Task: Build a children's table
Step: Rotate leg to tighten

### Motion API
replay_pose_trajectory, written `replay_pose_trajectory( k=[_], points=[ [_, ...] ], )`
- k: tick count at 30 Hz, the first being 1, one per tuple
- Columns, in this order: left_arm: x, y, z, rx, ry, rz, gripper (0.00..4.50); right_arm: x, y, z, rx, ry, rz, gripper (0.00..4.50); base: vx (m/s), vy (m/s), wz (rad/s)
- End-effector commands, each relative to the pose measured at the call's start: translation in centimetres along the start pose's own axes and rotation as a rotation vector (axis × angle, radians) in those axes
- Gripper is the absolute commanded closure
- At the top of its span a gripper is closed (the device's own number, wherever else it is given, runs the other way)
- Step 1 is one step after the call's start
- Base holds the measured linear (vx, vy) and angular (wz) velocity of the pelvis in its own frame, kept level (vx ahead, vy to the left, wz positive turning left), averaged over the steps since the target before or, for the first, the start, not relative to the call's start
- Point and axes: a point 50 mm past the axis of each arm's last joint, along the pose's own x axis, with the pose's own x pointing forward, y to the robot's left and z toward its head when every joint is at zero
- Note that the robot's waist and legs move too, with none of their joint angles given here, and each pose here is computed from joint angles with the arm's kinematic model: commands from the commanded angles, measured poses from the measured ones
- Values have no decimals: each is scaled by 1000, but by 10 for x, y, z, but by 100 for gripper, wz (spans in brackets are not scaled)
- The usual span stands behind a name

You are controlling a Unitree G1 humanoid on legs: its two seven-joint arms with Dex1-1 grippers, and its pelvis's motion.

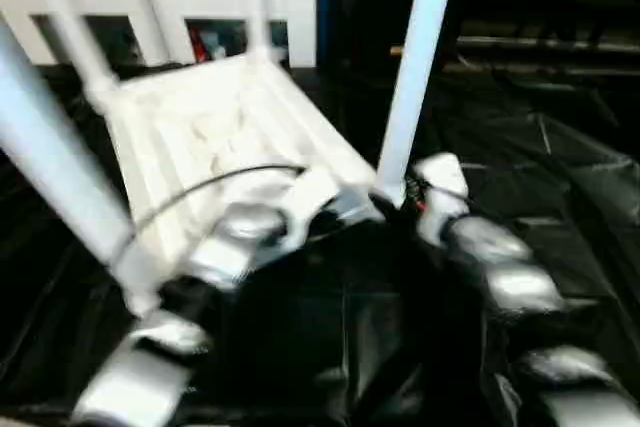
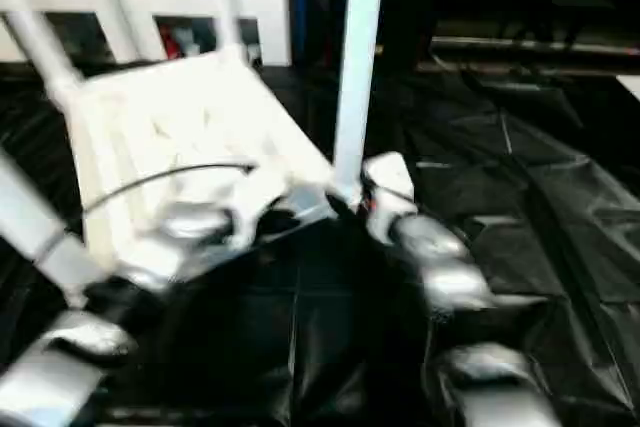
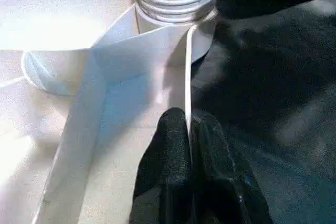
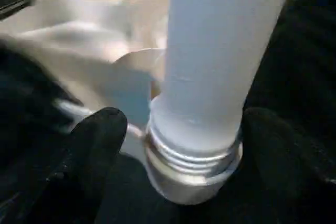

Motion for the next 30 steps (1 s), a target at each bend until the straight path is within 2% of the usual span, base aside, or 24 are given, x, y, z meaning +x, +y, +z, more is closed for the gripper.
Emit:
replay_pose_trajectory(
  k=[1, 3, 5, 9, 19, 24, 26, 30],
  points=[
    [-3, -10, -15, 4, 35, -105, 450, -8, 9, 1, -6, 19, 142, 51, 0, 0, 0],
    [-7, -12, -16, 23, 37, -139, 450, -15, 10, 0, -10, 34, 178, 51, 0, 0, 0],
    [-15, -19, -14, 60, 16, -244, 450, -24, 7, -1, -30, 57, 195, 51, 0, 0, 0],
    [-22, -27, -10, 51, -19, -328, 450, -27, 8, -2, -44, 86, 224, 51, 0, 0, 0],
    [-23, -28, -10, 61, -22, -350, 450, -23, 16, 2, -13, 78, 298, 51, 0, 0, 0],
    [-23, -29, -9, 57, -22, -347, 450, -19, 19, 2, 1, 73, 321, 98, 0, 0, 0],
    [-24, -29, -10, 57, -18, -348, 450, -18, 19, 2, 5, 70, 321, 129, 0, 0, 0],
    [-24, -29, -11, 54, -11, -353, 450, -18, 19, 2, 10, 67, 319, 154, 0, 0, 0]
  ],
)
